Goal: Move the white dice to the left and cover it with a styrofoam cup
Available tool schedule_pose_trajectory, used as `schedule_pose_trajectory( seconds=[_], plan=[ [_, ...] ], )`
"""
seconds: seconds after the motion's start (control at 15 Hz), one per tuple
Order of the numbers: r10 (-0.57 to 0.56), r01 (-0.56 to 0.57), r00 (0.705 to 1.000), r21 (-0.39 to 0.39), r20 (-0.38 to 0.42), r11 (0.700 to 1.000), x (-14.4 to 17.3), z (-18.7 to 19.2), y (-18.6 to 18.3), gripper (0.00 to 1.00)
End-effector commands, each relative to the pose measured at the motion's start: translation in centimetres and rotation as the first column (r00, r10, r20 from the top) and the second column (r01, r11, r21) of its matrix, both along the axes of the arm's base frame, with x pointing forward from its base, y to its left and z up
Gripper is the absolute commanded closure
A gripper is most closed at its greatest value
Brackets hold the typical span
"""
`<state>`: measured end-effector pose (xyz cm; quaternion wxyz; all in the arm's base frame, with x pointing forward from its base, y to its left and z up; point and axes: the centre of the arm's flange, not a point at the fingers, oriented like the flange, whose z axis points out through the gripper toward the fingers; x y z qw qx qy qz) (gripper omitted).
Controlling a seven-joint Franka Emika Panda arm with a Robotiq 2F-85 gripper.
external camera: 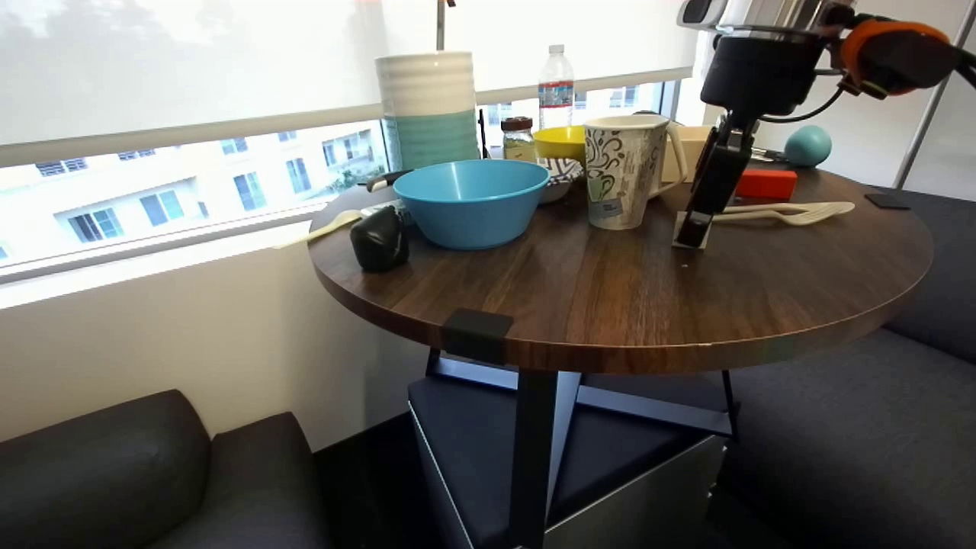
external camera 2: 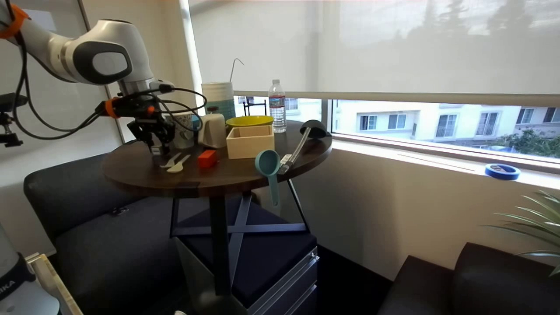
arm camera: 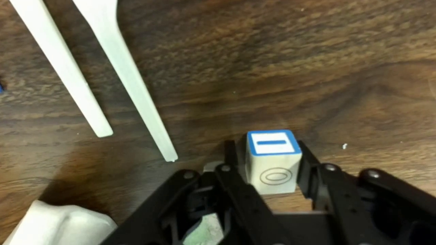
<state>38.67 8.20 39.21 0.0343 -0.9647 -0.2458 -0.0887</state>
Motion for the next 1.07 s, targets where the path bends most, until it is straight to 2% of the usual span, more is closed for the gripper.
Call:
schedule_pose_trajectory(
  seconds=[0.0,0.07,0.13,0.33,0.53,0.73,1.0],
  plan=[
    [0.015,-0.015,1.0,0.017,0.01,1.0,0.5,0.8,0.5,0.84],
    [0.027,-0.027,1.0,0.02,0.013,0.999,0.4,1.1,0.8,0.91],
    [0.043,-0.044,0.999,0.028,0.015,0.999,0.2,1.6,1.3,0.92],
    [0.128,-0.129,0.992,0.054,0.02,0.99,-0.6,2.8,3.9,0.92],
    [0.262,-0.262,0.965,0.075,0.005,0.962,-1.3,2.9,7.9,0.92],
    [0.363,-0.363,0.932,0.037,0.001,0.931,-1.1,2.2,11.4,0.92],
    [0.429,-0.429,0.903,-0.02,-0.014,0.903,0.8,0.9,13.1,0.92]
  ],
)
